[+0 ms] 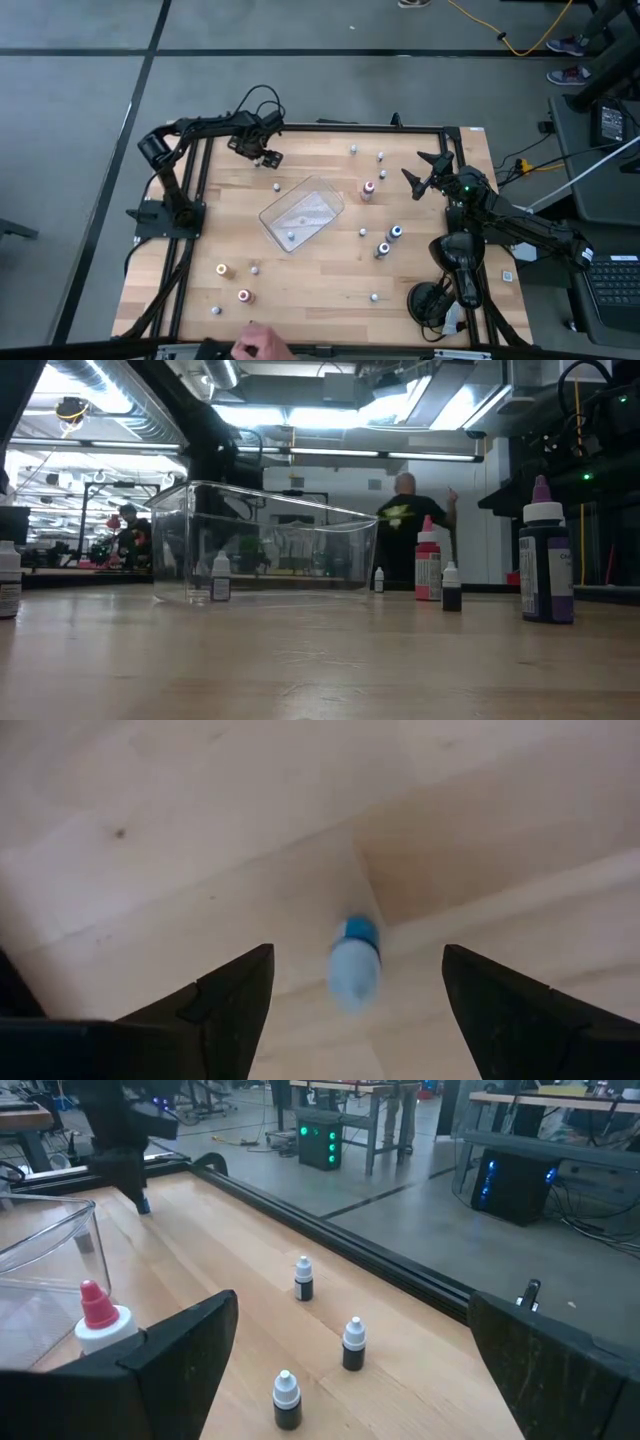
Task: Pick & Place food coloring
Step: Put the left small blue food coloring bottle into the transparent bin
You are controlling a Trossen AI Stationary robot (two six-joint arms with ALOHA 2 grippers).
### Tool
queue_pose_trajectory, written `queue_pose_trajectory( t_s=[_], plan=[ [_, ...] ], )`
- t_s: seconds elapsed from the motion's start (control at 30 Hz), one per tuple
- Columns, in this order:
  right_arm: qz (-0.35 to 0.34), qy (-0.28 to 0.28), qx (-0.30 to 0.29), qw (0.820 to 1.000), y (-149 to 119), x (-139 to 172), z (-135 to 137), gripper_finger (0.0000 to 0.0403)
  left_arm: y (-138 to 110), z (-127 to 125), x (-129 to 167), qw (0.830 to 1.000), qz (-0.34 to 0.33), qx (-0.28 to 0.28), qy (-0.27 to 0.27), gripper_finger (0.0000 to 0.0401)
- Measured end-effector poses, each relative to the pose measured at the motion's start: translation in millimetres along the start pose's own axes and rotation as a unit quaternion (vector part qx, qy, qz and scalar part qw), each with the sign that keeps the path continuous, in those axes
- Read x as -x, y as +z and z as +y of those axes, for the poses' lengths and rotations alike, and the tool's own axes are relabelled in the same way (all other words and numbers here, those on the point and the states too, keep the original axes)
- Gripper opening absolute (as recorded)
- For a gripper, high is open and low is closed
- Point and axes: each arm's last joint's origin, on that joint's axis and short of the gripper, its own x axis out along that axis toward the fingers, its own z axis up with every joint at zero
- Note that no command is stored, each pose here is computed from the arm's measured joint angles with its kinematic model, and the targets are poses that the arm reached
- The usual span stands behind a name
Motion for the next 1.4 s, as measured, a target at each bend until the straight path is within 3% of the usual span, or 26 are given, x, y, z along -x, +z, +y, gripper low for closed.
queue_pose_trajectory(
  t_s=[0.37, 1.13, 1.4],
  plan=[
    [0.000, 0.000, 0.000, 1.000, 0, 0, 0, 0.0394, 1, 0, -6, 1.000, -0.002, -0.003, 0.021, 0.0270],
    [0.000, 0.000, 0.000, 1.000, 0, 0, 0, 0.0394, -1, -4, -4, 1.000, 0.006, -0.014, 0.008, 0.0058],
    [0.000, 0.000, 0.000, 1.000, 0, 0, 0, 0.0394, -10, -7, 17, 1.000, 0.002, -0.027, 0.004, 0.0063]
  ],
)
